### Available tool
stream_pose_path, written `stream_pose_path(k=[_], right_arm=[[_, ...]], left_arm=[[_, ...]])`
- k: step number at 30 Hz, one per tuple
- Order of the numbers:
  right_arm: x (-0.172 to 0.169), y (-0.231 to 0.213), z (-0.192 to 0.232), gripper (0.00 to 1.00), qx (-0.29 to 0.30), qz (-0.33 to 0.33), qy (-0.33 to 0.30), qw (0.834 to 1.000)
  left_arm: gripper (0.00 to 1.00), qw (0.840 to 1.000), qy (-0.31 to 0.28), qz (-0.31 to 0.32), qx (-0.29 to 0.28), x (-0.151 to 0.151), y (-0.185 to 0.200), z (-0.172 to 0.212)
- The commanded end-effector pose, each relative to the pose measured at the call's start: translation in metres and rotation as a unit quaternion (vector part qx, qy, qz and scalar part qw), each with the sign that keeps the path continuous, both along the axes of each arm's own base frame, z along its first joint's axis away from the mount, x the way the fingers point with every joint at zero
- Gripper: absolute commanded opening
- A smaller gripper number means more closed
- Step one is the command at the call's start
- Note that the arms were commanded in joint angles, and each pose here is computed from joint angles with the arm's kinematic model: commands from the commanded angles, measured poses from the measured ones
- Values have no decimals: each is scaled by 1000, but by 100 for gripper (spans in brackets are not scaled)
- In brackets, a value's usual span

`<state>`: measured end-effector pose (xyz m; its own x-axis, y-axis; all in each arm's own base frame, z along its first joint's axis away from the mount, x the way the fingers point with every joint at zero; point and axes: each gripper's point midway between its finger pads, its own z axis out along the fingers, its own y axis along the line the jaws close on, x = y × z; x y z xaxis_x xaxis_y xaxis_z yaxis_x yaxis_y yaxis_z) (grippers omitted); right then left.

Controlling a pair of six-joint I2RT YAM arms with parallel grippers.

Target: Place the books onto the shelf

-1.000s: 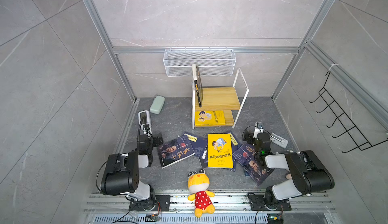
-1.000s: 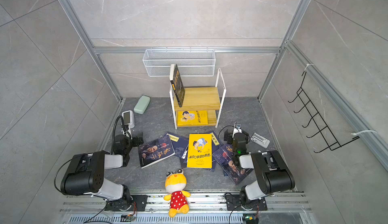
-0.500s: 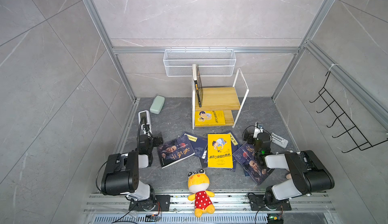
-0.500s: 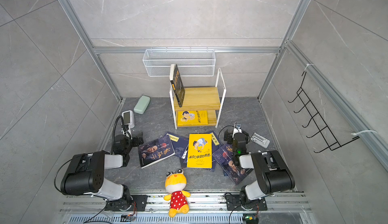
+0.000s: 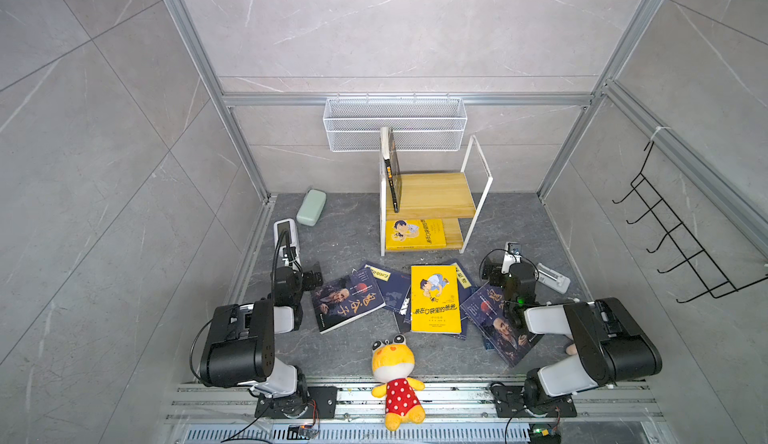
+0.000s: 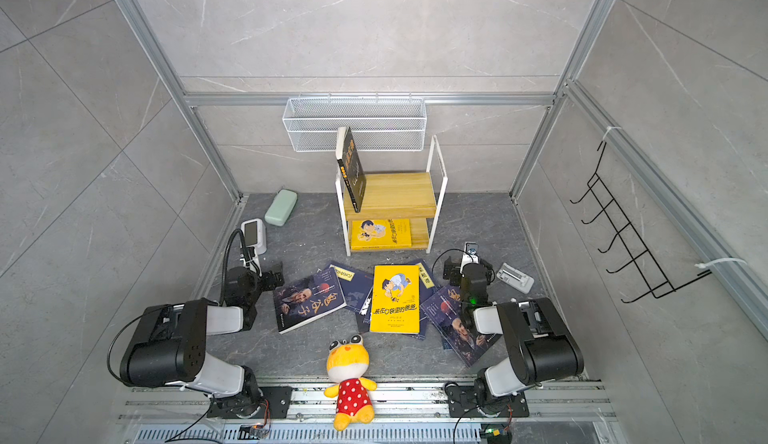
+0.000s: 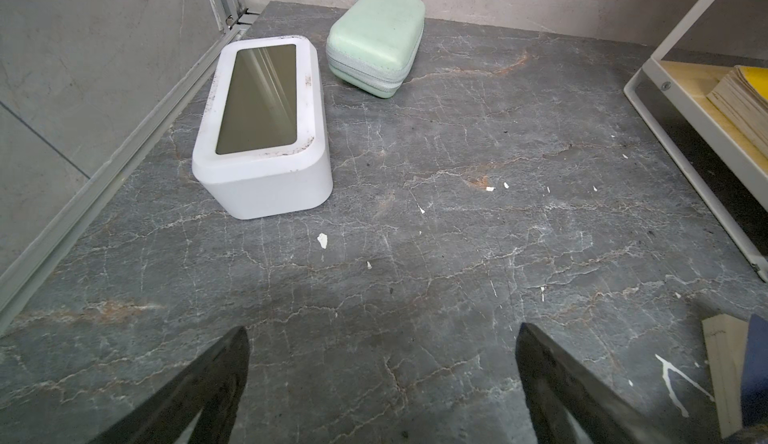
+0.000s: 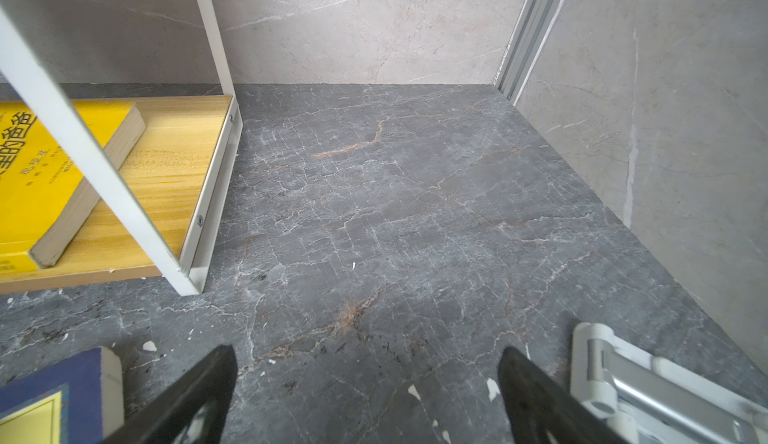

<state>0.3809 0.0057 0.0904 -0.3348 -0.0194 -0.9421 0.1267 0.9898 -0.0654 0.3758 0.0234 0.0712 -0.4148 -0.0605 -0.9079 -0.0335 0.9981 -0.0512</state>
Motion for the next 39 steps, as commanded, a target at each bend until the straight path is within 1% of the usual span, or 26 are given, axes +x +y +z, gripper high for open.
stream_pose_path(k=[1, 4, 5, 8, 11, 13, 15, 18, 20, 24, 26, 29, 31, 33, 34, 36, 39], right_arm=[[4, 0, 6, 99, 2, -3, -8, 1000], [1, -2, 12, 99, 1, -9, -21, 1000], [-3, -2, 12, 99, 4, -7, -17, 1000], [-6, 1, 16, 99, 0, 0, -38, 999], [-12, 4, 21, 99, -5, 6, -52, 999], [-19, 0, 33, 99, -12, -14, -70, 997], [-25, -2, 40, 99, -6, -19, -56, 998], [-32, -2, 43, 99, 24, -27, -34, 999], [-36, 10, 44, 99, 36, 10, -21, 999], [-45, 25, 55, 99, 45, 53, -11, 998], [-48, 30, 64, 99, 60, 64, 1, 996], [-54, 51, 81, 99, 100, 111, 30, 988], [-58, 63, 93, 98, 125, 132, 38, 983], [-62, 71, 99, 98, 144, 136, 46, 979], [-64, 76, 102, 97, 153, 140, 50, 977], [-68, 88, 102, 96, 159, 153, 55, 974], [-72, 100, 97, 95, 155, 164, 68, 972]], left_arm=[[100, 1000, -24, 4, 5, 9, 1, 15], [100, 1000, -27, 6, 5, 8, 2, 22], [100, 1000, -26, 7, 5, 8, 2, 28], [100, 1000, 9, 0, 11, 6, 2, 43], [100, 999, 42, 5, 33, 5, 7, 58], [100, 996, 70, 28, 41, -2, 15, 71], [100, 994, 94, 32, 43, -11, 16, 82], [100, 991, 126, 29, 30, -26, 13, 96], [100, 987, 161, 4, 20, -40, 3, 99], [100, 973, 232, 2, 14, -68, 1, 82], [100, 971, 238, -6, -2, -75, -3, 78], [100, 973, 221, -18, -59, -81, -10, 82], [100, 969, 221, -21, -105, -84, -16, 82], [100, 963, 230, -30, -134, -85, -20, 77], [100, 961, 238, -33, -137, -85, -21, 71], [100, 960, 249, -11, -131, -84, -13, 63], [100, 954, 264, -14, -140, -81, -13, 59]])
